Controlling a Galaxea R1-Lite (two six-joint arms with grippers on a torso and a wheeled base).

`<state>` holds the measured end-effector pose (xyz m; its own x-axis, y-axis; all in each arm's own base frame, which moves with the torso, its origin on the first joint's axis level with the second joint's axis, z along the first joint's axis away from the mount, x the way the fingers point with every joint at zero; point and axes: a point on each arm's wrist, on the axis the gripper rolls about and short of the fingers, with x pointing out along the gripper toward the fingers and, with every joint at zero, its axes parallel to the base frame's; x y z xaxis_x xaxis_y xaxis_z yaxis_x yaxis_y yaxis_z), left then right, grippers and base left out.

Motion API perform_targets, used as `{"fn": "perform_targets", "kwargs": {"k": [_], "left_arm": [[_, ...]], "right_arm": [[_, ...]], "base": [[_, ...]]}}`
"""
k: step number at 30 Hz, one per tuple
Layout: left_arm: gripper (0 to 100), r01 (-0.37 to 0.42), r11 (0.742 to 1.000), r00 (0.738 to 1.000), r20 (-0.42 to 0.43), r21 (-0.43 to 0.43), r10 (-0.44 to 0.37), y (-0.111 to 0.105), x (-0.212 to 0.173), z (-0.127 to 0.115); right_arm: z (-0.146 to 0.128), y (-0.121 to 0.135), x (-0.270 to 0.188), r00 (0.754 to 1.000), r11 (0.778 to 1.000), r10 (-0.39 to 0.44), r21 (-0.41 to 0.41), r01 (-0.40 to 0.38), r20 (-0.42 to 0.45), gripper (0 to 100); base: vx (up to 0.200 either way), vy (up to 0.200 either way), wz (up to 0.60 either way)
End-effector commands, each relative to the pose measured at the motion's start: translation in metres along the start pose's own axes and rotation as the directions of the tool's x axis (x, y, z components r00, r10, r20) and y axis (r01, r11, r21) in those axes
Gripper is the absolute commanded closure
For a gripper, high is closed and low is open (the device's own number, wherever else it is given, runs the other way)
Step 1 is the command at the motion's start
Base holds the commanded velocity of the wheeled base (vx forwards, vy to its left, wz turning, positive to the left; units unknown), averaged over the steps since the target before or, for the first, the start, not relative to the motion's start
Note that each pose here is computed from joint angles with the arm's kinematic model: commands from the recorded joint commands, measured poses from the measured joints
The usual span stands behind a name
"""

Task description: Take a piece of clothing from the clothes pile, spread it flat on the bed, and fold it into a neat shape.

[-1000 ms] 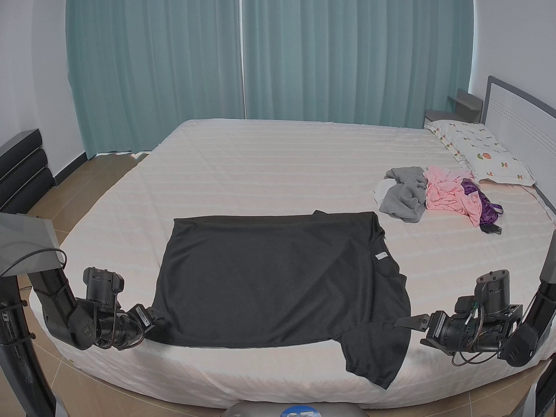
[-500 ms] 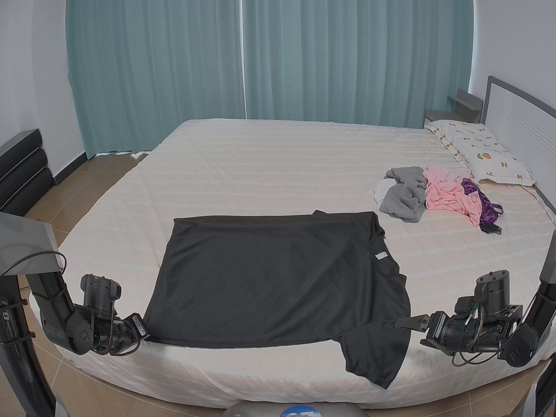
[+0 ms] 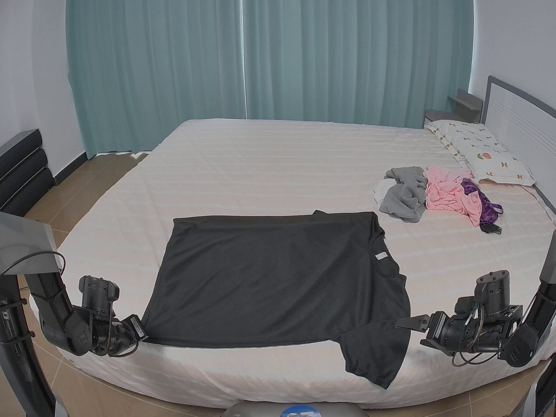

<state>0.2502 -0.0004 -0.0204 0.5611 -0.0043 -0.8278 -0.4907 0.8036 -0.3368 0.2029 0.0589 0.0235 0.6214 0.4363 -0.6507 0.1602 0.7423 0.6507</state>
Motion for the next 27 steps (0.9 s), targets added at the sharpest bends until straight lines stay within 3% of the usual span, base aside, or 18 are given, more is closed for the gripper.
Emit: {"fn": "perform_targets", "kwargs": {"k": [1,2,8,16,20,27], "left_arm": [[100,0.02,1.0,1.0,-0.008,-0.004,-0.02,-0.001,0.0,0.0],[0,0.037,0.999,0.999,-0.017,-0.004,-0.037,-0.002,-0.001,0.0],[0,0.135,0.991,0.988,-0.07,-0.027,-0.136,-0.006,-0.003,0.002],[0,0.159,0.986,0.985,-0.068,-0.045,-0.161,-0.012,0.003,0.005],[0,0.193,0.973,0.979,-0.04,-0.124,-0.2,-0.02,0.003,0.015],[0,0.193,0.973,0.979,-0.044,-0.124,-0.2,-0.02,0.005,0.014]], "right_arm": [[0.0,0.0,0.0,1.0,1.0,0.0,0.0,0.0,-0.002,0],[0.0,0.0,0.0,1.0,1.0,0.0,0.0,0.0,-0.002,0],[0.0,0.0,0.0,1.0,1.0,0.001,-0.001,-0.001,-0.001,0],[0.0,0.0,0.0,1.0,1.0,0.0,0.0,0.0,-0.002,0],[-0.001,-0.001,0.0,1.0,1.0,-0.002,0.0,0.002,-0.004,0],[-0.001,-0.001,0.0,1.0,1.0,-0.001,0.0,0.001,-0.005,0]], "base": [[0.0,0.0,0.0],[0.0,0.0,0.0],[0.0,0.0,0.0],[0.0,0.0,0.0],[0.0,0.0,0.0],[0.0,0.0,0.0]]}}
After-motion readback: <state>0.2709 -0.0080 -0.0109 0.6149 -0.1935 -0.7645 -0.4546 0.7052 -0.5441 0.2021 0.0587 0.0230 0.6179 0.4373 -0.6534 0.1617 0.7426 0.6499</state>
